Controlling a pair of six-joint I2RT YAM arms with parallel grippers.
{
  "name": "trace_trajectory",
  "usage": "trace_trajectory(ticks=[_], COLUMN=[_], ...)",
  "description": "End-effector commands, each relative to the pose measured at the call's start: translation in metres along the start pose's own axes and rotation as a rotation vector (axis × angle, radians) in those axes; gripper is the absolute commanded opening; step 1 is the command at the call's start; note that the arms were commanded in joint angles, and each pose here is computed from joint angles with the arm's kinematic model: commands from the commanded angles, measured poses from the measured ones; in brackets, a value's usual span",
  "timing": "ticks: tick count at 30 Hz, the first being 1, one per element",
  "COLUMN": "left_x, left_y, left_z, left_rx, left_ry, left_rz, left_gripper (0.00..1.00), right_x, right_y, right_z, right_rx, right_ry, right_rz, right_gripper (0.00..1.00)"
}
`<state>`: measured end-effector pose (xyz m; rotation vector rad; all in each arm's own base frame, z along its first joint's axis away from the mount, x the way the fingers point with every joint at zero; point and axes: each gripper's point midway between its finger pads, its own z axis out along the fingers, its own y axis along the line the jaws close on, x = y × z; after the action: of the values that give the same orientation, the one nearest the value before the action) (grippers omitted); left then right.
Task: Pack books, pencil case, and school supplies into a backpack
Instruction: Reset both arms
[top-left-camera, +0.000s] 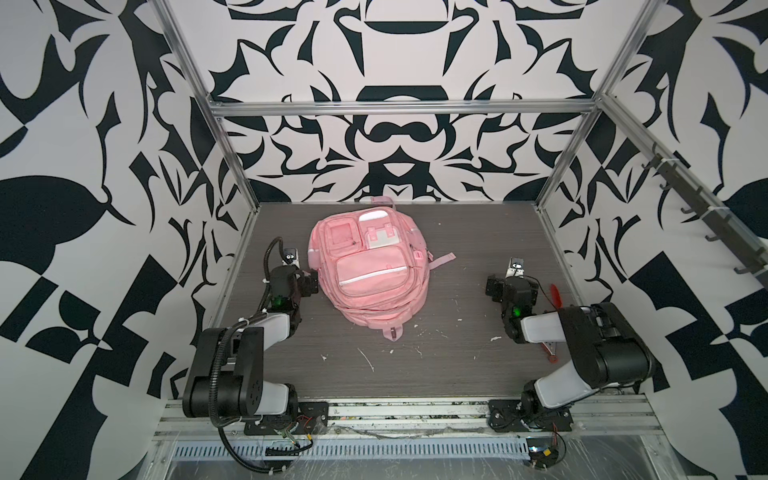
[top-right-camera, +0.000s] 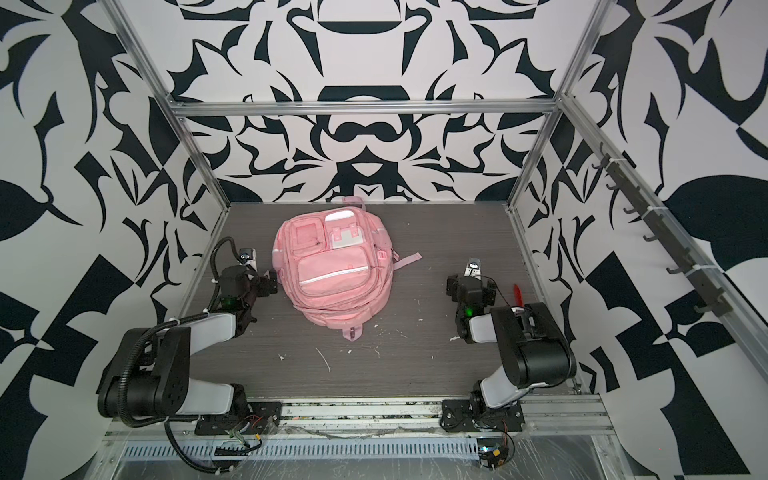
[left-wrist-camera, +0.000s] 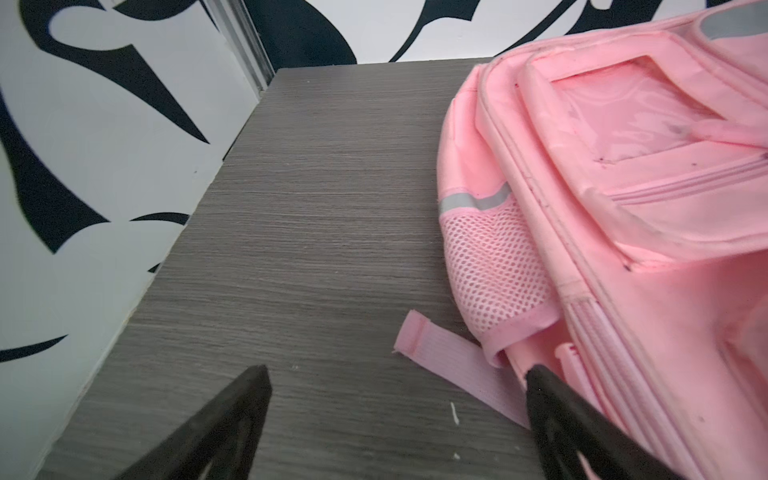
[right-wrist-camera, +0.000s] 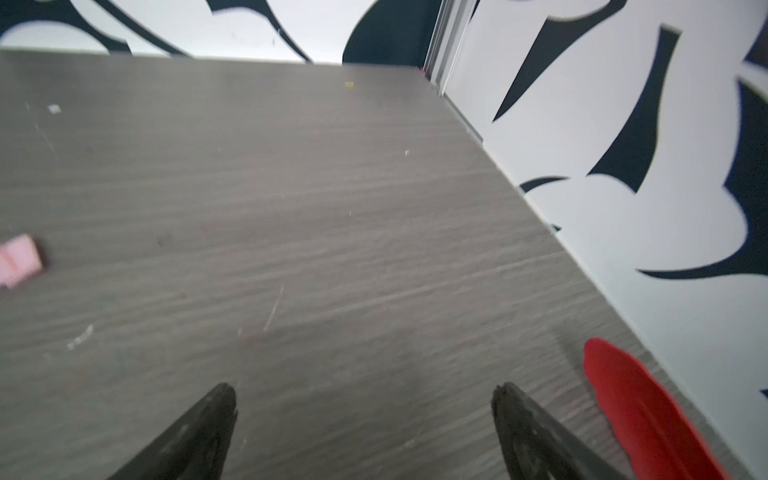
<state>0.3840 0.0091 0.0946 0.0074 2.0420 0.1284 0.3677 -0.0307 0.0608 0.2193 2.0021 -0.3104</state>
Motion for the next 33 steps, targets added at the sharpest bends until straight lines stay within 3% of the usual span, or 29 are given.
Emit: trace_trajectory(ticks=[1,10,13,18,22,33], left_x=[-0.008,-0.007,-0.008,-0.014,-0.004,0.003], left_y=[-0.011,0.006,-0.012,-0.027,-0.033,-0.032], left_z=[-0.002,-0.002,-0.011,-0.007,0.013,0.012], left_rx=[0.075,0.035,0.146,0.14,0.179,0.172], left_ry=[-0.025,-0.023,-0.042,-0.087,-0.101,-0.082], left_rz=[0.022,-0.051,-0.117,-0.045,-0.043,-0.062], left_gripper=[0.99,0.99,0.99,0.99,0.99,0.99], right_x=[-0.026,-0.025,-0.025,-0.025,-0.025,-0.026], right_y=[0.003,0.004,0.004,0.004,0.005,0.005], right_z=[-0.001,-0.004,-0.004,-0.004,-0.004,-0.003], right_rx=[-0.019,-0.023,-0.024,-0.024,-0.027,-0.028], right_ry=[-0.093,-0.096,-0.097,-0.097,-0.099,-0.099], right_rz=[0.042,0.037,0.037,0.037,0.035,0.033], right_gripper=[1.0,1.0,1.0,1.0,1.0,1.0])
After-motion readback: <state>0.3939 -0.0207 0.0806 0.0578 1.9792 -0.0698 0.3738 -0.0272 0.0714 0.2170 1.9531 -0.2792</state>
